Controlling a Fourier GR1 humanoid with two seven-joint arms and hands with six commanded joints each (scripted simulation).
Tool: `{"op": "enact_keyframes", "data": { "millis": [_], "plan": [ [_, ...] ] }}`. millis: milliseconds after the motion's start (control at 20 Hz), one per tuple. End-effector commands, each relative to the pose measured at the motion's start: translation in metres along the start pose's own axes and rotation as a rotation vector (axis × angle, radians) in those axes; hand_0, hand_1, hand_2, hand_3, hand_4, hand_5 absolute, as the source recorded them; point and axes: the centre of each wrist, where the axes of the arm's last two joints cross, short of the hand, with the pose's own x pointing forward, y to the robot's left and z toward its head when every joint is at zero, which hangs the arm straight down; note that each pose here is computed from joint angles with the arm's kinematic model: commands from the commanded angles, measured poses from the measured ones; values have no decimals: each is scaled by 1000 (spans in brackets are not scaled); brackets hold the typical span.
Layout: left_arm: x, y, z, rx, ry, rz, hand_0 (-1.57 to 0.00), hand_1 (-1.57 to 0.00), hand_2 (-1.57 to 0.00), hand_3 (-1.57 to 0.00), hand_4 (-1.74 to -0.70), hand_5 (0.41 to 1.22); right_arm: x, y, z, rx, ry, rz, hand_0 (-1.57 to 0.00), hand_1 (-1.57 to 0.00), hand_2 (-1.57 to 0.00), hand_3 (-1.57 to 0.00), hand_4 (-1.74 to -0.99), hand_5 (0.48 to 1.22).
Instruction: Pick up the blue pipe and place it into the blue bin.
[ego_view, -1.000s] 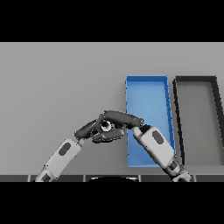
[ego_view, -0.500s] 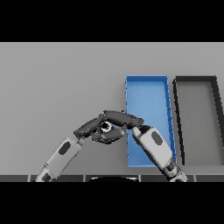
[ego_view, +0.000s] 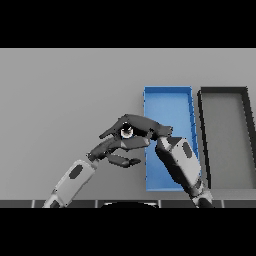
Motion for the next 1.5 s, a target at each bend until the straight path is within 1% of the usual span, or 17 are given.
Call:
{"op": "enact_keyframes", "data": {
  "millis": [0, 100, 200, 250, 350, 400, 500, 550, 650, 700, 800, 900, 1000, 1050, 1250, 1350, 1450],
  "plan": [
    [-1, 5, 2, 4, 6, 1, -3, -2, -2, -2, -915, 507, 11, -4, -3, -3, -5, -22, -1571, -1571, -1571, -1571, -1659, 1221],
    [-3, 4, 4, -11, 8, 14, -1, -1, -1, -1, -920, 503, 39, -13, -3, -32, -52, -72, -1571, -1571, -1571, -1571, -1689, 1171],
    [1, 6, 5, -3, 3, 13, 0, 0, 0, 0, -917, 503, 71, -27, -4, -51, -125, -83, -1571, -1571, -1571, -1571, -1707, 1141],
    [0, 6, 8, -3, 0, 14, 0, 0, 0, 0, -915, 503, 86, -35, -4, -73, -150, -41, -1571, -1571, -1571, -1571, -1714, 1134],
    [0, 4, 10, -16, -20, 1, 0, 0, 0, 0, -908, 502, 105, -47, -3, -137, -200, -10, -1571, -1571, -1571, -1571, -1724, 1117],
    [-1, 4, 9, -15, -16, -3, 0, 0, 1, 0, -907, 499, 116, -54, -4, -178, -211, 0, -1571, -1571, -1571, -1571, -1727, 1113],
    [1, 6, 9, -17, -9, 4, 1, 1, 1, 1, -906, 492, 124, -75, -2, -304, -203, 39, -1571, -1571, -1571, -1571, -1732, 1117],
    [1, 6, 8, -18, -7, 5, 1, 1, 1, 1, -907, 491, 126, -87, 3, -374, -180, 44, -1571, -1571, -1571, -1571, -1734, 1127],
    [0, 9, 14, -11, -17, 13, 1, 1, 1, 1, -911, 490, 116, -111, 17, -490, -117, 44, -1571, -1571, -1571, -1571, -1736, 1135],
    [-2, 8, 14, -7, -15, 19, 1, 1, 1, 1, -911, 487, 114, -118, 24, -538, -90, 48, -1571, -1571, -1571, -1571, -1737, 1135],
    [-3, 8, 13, 3, 1, 19, 1, 1, 1, 1, -906, 489, 88, -133, 42, -622, -19, -11, -1571, -1571, -1571, -1571, -1739, 1124],
    [-4, 10, 12, 5, 11, 9, 1, 1, 1, 1, -898, 489, 63, -141, 55, -704, 61, -56, -1571, -1571, -1571, -1571, -1740, 1117],
    [-2, 12, 14, 5, 3, 24, 1, 1, 1, 1, -894, 483, 34, -140, 68, -746, 137, -90, -1571, -1571, -1571, -1571, -1740, 1122],
    [-2, 10, 13, 4, 6, 23, 1, 1, 1, 1, -893, 478, 22, -137, 79, -781, 188, -109, -1571, -1571, -1571, -1571, -1740, 1121],
    [-1, 8, 13, 7, -2, 22, 1, 1, 1, 1, -887, 466, -18, -128, 98, -871, 359, -237, -1571, -1571, -1571, -1571, -1741, 1120],
    [0, 10, 11, 6, -7, 17, 1, 1, 1, 1, -881, 463, -40, -119, 105, -882, 442, -261, -1571, -1571, -1571, -1571, -1741, 1122],
    [-3, 6, 14, 3, -7, 27, 1, 1, 1, 1, -882, 464, -61, -114, 115, -898, 521, -298, -1571, -1571, -1571, -1571, -1655, 1124]
  ]
}}
